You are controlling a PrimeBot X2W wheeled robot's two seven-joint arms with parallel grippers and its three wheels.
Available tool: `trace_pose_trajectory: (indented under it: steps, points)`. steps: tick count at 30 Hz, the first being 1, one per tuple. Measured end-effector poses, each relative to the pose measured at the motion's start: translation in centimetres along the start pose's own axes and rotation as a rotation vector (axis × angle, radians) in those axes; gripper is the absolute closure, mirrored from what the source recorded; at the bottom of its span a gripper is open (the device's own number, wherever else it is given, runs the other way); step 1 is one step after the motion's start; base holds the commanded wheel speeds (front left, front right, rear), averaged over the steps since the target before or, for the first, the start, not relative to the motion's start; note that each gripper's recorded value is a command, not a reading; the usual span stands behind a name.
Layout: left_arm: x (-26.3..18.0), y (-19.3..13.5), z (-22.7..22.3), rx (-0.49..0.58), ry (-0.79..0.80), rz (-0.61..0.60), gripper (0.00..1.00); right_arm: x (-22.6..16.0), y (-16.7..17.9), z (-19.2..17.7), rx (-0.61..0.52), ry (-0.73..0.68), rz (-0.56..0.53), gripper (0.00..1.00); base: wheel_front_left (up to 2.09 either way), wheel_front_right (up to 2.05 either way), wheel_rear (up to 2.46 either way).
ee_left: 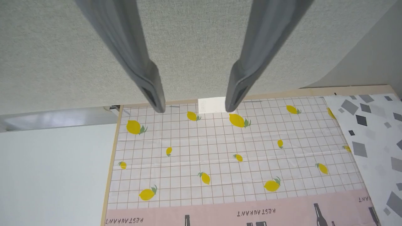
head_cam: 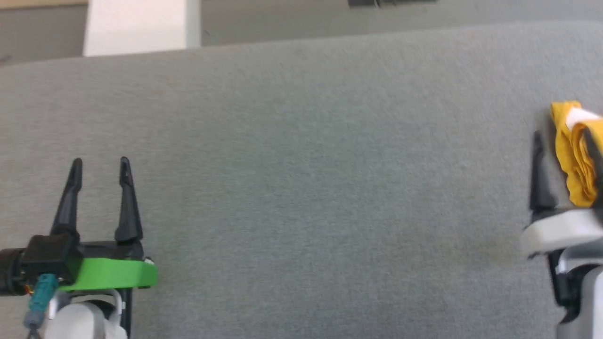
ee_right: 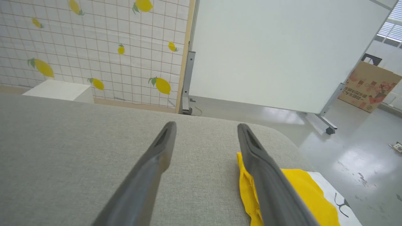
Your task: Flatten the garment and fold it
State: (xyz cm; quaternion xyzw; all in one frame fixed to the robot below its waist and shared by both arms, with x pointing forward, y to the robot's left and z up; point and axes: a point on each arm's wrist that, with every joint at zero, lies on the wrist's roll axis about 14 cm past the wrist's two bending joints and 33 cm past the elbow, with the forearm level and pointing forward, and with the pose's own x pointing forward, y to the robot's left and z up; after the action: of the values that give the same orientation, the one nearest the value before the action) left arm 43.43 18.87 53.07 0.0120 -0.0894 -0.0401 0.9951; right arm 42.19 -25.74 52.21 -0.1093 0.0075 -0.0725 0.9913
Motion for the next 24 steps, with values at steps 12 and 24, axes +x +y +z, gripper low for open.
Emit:
trace_pose_trajectory:
  steps: [12, 24]
  points:
    - [-4.6, 0.3, 2.8, 0.015, -0.032, 0.047, 0.00, -4.0, 4.4, 0.5, 0.109, -0.058, 0.136, 0.00, 0.00, 0.00, 0.00]
    - [-8.1, 0.8, 4.1, -0.029, -0.056, 0.102, 0.00, -6.4, 5.2, -0.1, 0.167, -0.082, 0.165, 0.00, 0.00, 0.00, 0.00]
